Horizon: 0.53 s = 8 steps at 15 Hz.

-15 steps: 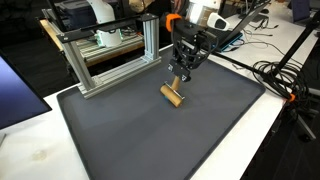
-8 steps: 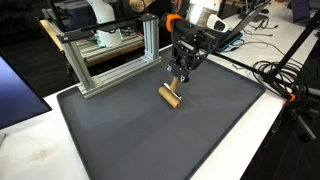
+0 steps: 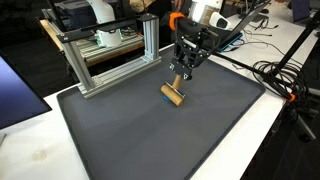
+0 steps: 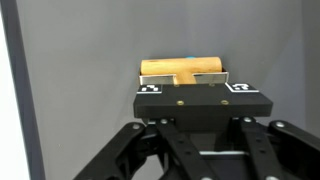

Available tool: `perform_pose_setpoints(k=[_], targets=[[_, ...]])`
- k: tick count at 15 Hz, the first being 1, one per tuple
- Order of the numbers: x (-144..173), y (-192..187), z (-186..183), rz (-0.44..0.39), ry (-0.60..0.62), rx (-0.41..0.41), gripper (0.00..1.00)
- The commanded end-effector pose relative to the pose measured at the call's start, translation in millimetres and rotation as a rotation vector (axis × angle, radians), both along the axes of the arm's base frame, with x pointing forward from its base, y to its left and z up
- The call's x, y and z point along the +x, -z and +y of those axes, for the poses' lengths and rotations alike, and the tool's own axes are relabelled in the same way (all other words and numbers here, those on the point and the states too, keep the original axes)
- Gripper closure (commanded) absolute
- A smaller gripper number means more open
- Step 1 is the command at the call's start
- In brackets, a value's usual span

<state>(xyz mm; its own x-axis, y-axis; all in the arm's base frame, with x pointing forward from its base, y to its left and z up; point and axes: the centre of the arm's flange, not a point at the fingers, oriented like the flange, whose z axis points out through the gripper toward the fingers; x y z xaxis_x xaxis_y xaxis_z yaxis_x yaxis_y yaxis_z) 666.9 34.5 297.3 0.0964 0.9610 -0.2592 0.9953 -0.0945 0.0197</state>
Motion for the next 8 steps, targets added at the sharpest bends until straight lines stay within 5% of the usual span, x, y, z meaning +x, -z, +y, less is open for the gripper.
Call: perform_pose_setpoints(k=[1, 8], targets=[[-11, 13, 14, 0.021, -0.014, 0.055, 0.78], [-15, 14, 25, 0.025, -0.030, 0.074, 0.78]])
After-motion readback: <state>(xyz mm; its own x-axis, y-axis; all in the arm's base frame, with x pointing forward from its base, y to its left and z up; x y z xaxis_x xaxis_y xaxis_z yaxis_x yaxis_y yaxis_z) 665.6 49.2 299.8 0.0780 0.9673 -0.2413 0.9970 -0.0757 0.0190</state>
